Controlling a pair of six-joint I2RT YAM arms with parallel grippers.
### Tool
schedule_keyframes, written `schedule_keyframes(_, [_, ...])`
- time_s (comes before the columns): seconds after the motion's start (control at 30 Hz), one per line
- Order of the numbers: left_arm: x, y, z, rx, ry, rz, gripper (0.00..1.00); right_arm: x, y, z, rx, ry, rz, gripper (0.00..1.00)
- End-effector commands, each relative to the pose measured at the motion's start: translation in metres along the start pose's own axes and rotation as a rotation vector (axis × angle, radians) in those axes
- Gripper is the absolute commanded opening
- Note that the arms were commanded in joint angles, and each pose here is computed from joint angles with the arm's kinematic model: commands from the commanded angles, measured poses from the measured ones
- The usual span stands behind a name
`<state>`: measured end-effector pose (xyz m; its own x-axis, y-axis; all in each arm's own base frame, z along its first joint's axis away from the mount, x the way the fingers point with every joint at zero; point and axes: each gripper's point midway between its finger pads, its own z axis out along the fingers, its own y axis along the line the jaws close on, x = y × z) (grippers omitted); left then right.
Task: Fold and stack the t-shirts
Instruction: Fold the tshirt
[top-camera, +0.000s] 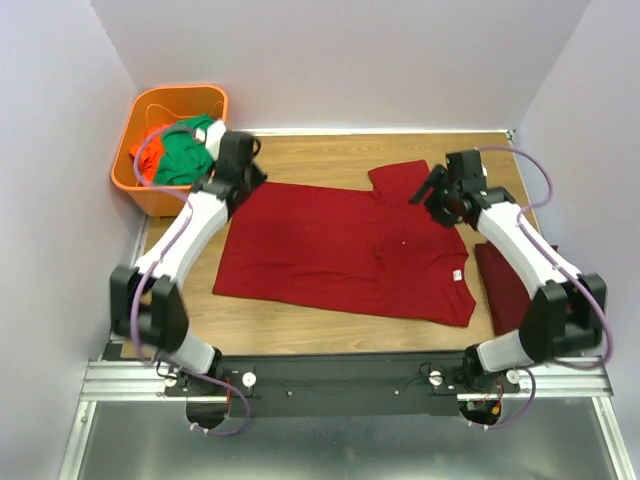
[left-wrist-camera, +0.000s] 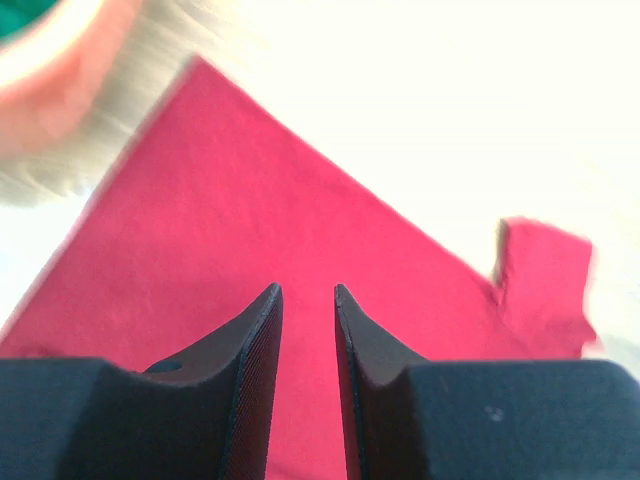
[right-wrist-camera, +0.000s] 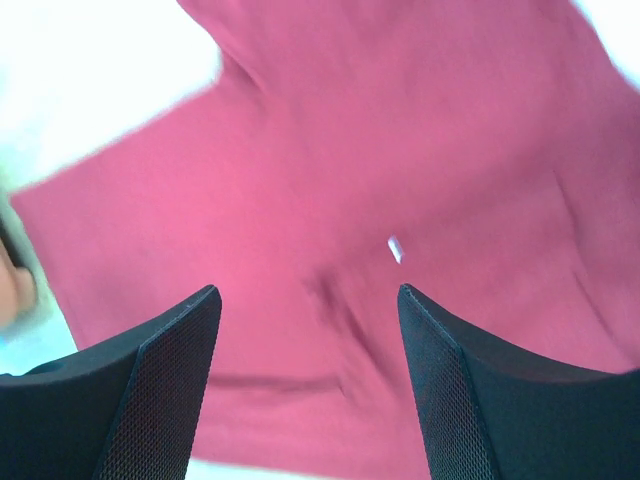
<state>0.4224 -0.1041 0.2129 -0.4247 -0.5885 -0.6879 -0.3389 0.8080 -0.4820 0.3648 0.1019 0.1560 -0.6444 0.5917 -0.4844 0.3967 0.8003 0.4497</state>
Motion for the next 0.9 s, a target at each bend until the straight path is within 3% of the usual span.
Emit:
schedule_keyframes(0.0, [-0.039, 0.013, 0.058, -0.222, -0.11, 0.104, 0.35, -0.043, 0.026, 0.02, -0.033, -0.105, -0.087, 0.78])
schedule_keyframes(0.27, [-0.062, 0.014, 0.154, -0.388, -0.095, 0.248, 0.34, -0.053, 0.042, 0.071, -0.024, -0.058, -0.17, 0.78])
schedule_keyframes(0.47, [-0.037, 0.041, 0.184, -0.468, -0.047, 0.291, 0.34, -0.042, 0.04, 0.085, -0.037, -0.009, -0.188, 0.78])
schedule_keyframes(0.87, [0.007, 0.066, 0.22, -0.478, 0.067, 0.283, 0.35, -0.028, 0.034, 0.085, -0.054, 0.021, -0.195, 0.78])
